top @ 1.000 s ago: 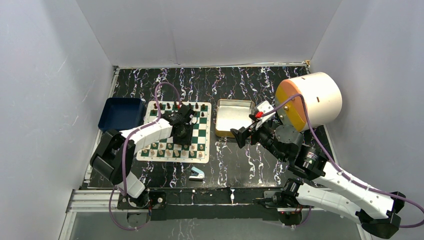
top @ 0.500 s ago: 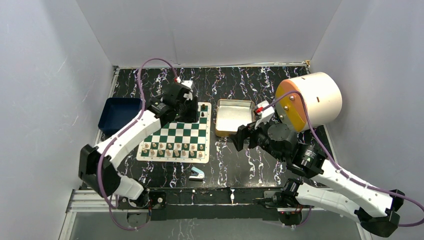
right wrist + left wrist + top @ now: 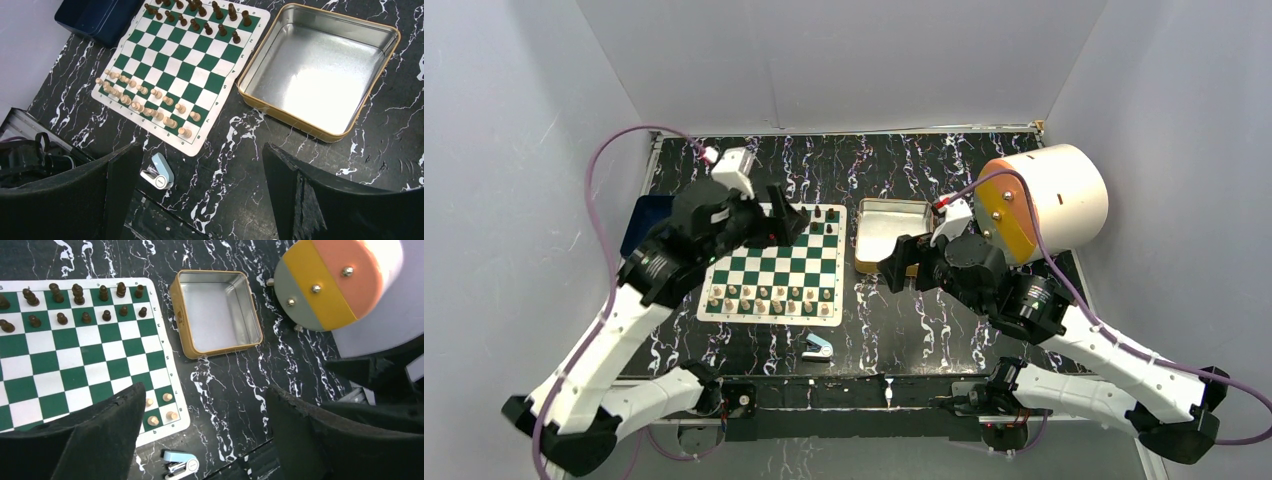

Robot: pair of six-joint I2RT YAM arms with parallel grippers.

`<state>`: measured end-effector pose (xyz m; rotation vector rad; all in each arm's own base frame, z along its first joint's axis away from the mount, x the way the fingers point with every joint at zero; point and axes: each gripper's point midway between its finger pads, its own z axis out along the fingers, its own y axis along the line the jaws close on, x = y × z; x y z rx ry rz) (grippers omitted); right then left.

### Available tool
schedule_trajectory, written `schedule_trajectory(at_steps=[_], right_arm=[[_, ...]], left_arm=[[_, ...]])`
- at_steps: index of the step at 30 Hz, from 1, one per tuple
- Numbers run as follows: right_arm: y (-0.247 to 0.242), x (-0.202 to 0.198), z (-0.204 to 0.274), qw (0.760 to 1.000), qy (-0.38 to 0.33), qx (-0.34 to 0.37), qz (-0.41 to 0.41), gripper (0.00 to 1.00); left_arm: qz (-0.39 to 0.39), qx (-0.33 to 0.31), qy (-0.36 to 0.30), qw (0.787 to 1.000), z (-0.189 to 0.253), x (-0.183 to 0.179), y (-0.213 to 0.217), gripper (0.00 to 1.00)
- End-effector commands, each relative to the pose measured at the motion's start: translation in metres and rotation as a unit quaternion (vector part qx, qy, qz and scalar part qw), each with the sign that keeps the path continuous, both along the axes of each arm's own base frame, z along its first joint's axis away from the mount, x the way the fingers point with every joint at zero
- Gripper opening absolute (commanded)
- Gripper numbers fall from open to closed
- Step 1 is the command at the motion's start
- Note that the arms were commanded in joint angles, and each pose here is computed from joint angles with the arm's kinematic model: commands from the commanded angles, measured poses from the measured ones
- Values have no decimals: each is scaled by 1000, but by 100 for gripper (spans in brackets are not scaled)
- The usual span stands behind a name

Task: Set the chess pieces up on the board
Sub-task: Reset both arms

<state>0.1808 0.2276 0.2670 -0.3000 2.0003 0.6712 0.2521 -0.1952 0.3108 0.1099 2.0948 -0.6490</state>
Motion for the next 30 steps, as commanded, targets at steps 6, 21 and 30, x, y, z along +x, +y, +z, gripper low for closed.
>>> schedule_trajectory(at_steps=[6,21,30], right_arm=[[-9,2,14,998,-8,46,-33,99],[-5,6,15,998,-11,45,-37,99],[-8,7,15,998,-14,43,-41,99]], left_arm=[[36,-38,-7,999,-20,-43,36,89],[40,-30,0,999,-36,-51,43,90],[28,-31,4,999,-38,-50,37,90]])
